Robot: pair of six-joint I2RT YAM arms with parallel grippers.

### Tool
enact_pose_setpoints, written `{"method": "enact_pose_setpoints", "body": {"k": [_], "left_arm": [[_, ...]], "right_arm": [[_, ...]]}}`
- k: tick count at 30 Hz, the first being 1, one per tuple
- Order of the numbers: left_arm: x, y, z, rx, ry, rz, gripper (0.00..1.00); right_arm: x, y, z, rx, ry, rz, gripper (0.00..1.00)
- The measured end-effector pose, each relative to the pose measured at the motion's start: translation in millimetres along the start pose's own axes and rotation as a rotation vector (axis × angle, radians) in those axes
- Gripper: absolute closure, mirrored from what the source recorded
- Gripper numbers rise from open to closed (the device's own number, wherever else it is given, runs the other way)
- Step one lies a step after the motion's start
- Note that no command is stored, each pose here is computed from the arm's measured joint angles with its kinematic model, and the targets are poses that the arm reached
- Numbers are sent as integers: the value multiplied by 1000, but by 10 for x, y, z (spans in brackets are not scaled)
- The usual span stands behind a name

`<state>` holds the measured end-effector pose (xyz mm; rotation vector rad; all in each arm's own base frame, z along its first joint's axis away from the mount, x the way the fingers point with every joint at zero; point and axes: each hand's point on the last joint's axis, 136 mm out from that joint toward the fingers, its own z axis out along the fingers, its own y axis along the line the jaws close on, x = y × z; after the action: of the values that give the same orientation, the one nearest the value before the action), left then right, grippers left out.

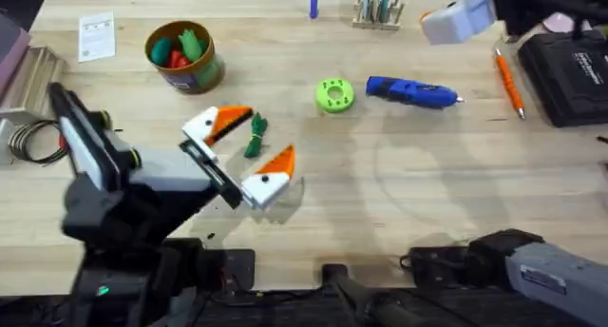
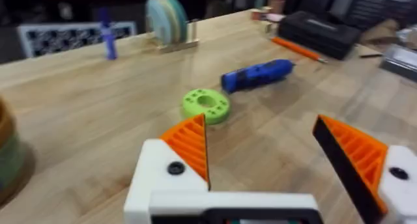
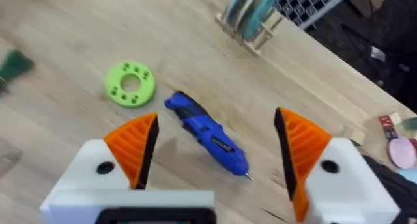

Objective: Pick up the gripper from the table and insert it into the empty holder that is missing its gripper. Then pick up a screw, insert it into the mounting hole, and use the screwdriver to tighten it. Finally, clean up the table by picking up the vegetable and placing it into the bucket.

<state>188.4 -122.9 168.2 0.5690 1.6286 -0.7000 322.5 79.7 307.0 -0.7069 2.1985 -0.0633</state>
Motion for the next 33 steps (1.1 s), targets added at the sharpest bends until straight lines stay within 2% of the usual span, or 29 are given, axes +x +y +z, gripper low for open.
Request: {"method": "enact_pose_setpoints", "body": {"k": [2, 4, 10, 16, 21, 26, 29, 33], "left_arm": [[-88, 78, -39, -68, 45, -28, 16], [-209, 143, -75, -123, 89, -38, 16], [-556, 356, -123, -242, 288, -96, 15], [-579, 647, 38, -276, 508, -216, 15], [-368, 891, 229, -278, 638, -296, 15], [39, 1000, 226, -319, 852, -369, 15], [226, 993, 280, -354, 988, -356, 16], [444, 908, 473, -364, 1105, -334, 15]], "right_arm": [[2, 50, -77, -15, -33, 36, 10], [114, 127, -64, -36, -30, 68, 10], [674, 380, 259, -80, 51, 162, 10], [948, 498, 224, -60, -30, 248, 10], [1176, 594, 172, -56, -59, 279, 10], [1422, 692, 236, -70, -2, 293, 10], [1436, 698, 245, -71, 2, 297, 10], [1436, 698, 245, -71, 2, 299, 10]]}}
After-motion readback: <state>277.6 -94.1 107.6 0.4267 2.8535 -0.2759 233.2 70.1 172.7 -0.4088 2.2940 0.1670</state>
